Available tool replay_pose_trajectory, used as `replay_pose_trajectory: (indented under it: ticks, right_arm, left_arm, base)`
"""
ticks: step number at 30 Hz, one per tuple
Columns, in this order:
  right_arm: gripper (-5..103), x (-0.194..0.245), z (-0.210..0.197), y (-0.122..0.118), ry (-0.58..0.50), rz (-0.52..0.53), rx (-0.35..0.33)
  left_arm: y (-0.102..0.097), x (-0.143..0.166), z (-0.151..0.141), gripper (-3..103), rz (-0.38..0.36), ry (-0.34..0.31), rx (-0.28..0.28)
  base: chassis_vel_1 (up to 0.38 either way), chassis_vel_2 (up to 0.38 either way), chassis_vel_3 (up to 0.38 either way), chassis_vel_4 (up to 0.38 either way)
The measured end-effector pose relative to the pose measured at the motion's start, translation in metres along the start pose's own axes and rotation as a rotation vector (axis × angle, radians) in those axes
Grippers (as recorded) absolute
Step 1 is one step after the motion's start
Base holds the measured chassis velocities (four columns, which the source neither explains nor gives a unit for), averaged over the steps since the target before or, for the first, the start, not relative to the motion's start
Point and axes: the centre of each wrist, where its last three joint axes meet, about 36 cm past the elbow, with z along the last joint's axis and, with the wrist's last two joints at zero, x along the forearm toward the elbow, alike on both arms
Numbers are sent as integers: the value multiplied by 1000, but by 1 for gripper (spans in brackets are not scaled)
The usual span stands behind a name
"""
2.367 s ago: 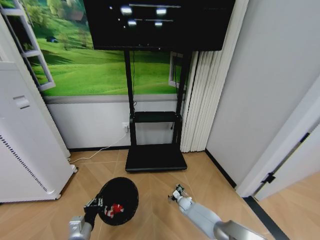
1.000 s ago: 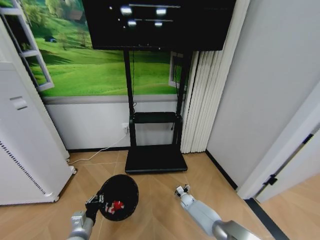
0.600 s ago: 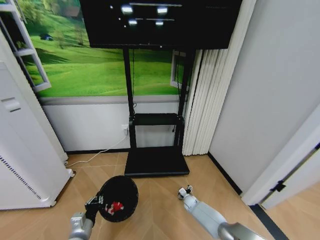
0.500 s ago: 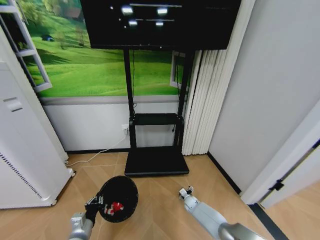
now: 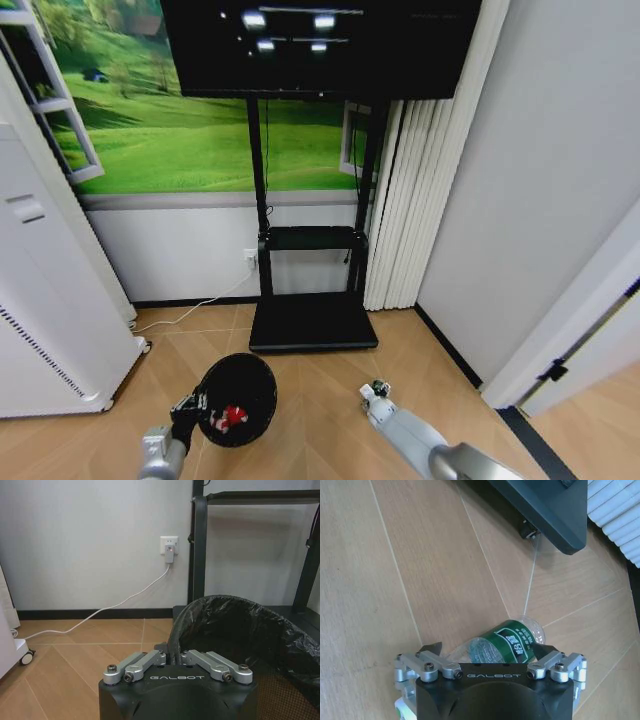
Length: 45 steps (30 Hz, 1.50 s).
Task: Pick up the trash bin and place the garbage on the floor into it.
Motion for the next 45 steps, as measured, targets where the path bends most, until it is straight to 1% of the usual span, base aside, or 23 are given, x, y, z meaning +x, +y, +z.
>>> replay_pose_trajectory:
  ticks: [2, 4, 5, 10, 11, 12, 13, 14, 15, 16, 18, 19, 20, 23, 24, 26, 29, 33, 36, 39, 43, 44, 45]
  right_arm:
    - [90, 0, -1, 0, -3, -4, -2]
    - [90, 0, -1, 1, -5, -5, -2]
    - [80, 0, -1, 2, -13, -14, -6]
    - [75, 0, 0, 3, -20, -23, -5]
    - [63, 1, 1, 4, -24, -27, -3]
    - [57, 1, 1, 4, -30, -30, -3]
    - [57, 1, 1, 4, -30, -30, -3]
    - [47, 1, 4, 7, -23, -39, -2]
    - [47, 1, 4, 7, -26, -43, -1]
    - [35, 1, 3, 8, -27, -44, 0]
    - [35, 1, 2, 8, -30, -45, 0]
    - [30, 1, 2, 8, -31, -45, 0]
    - [30, 1, 2, 8, -31, -45, 0]
    - [13, 2, 2, 7, -39, -44, -2]
    - [13, 2, 2, 7, -39, -44, -2]
    - [4, 3, 2, 6, -44, -31, -6]
    - [-2, 5, 0, 5, -51, -2, -22]
    - [8, 10, -4, 4, -52, -1, -44]
    - [24, 17, -8, 6, -51, 8, -86]
    - [29, 19, -8, 7, -53, 12, -96]
    - [51, 24, -7, 12, -57, 15, -128]
    - [51, 24, -7, 12, -57, 15, -128]
    - [57, 26, -8, 12, -62, 13, -136]
  left_arm:
    - [-1, -1, 0, 7, 4, 1, 1]
    - [-2, -1, 0, 7, 5, 1, 1]
    - [-2, -2, 0, 7, 6, 0, 1]
    - [-2, -1, 0, 7, 6, 1, 1]
    - [-2, -1, 1, 7, 5, 2, 1]
    - [-2, -1, 1, 7, 4, 3, 1]
    - [-2, -1, 1, 7, 4, 3, 1]
    - [0, -1, 1, 7, 0, 3, 0]
    - [0, -1, 1, 7, -1, 4, 0]
    - [0, -1, 1, 7, -2, 3, 0]
    - [0, -2, 1, 7, -2, 3, 1]
    - [0, -2, 1, 7, -3, 2, 1]
    - [0, -2, 1, 7, -3, 2, 1]
    - [0, -3, 2, 7, -4, 4, 1]
    - [0, -3, 2, 7, -4, 4, 1]
    - [0, -3, 2, 7, -5, 4, 2]
    - [1, -3, 2, 7, -6, 2, 3]
    - [1, -3, 1, 7, -8, 0, 4]
    - [0, -2, 1, 7, -9, -3, 5]
    - [-1, -3, 1, 7, -10, -5, 6]
    - [-2, -6, 1, 7, -8, -9, 7]
    - [-2, -6, 1, 7, -8, -9, 7]
    - [-2, -7, 1, 7, -7, -11, 7]
  base:
    - [0, 0, 0, 0]
    - [0, 0, 0, 0]
    - [0, 0, 0, 0]
    - [0, 0, 0, 0]
    - [0, 0, 0, 0]
    - [0, 0, 0, 0]
    - [0, 0, 0, 0]
    - [0, 0, 0, 0]
    - [0, 0, 0, 0]
    - [0, 0, 0, 0]
    - [0, 0, 0, 0]
    - [0, 0, 0, 0]
    - [0, 0, 0, 0]
    - [0, 0, 0, 0]
    - [0, 0, 0, 0]
    - [0, 0, 0, 0]
    - [0, 0, 0, 0]
    - [0, 0, 0, 0]
    - [0, 0, 0, 0]
    - [0, 0, 0, 0]
    - [0, 0, 0, 0]
    - [0, 0, 0, 0]
    - [0, 0, 0, 0]
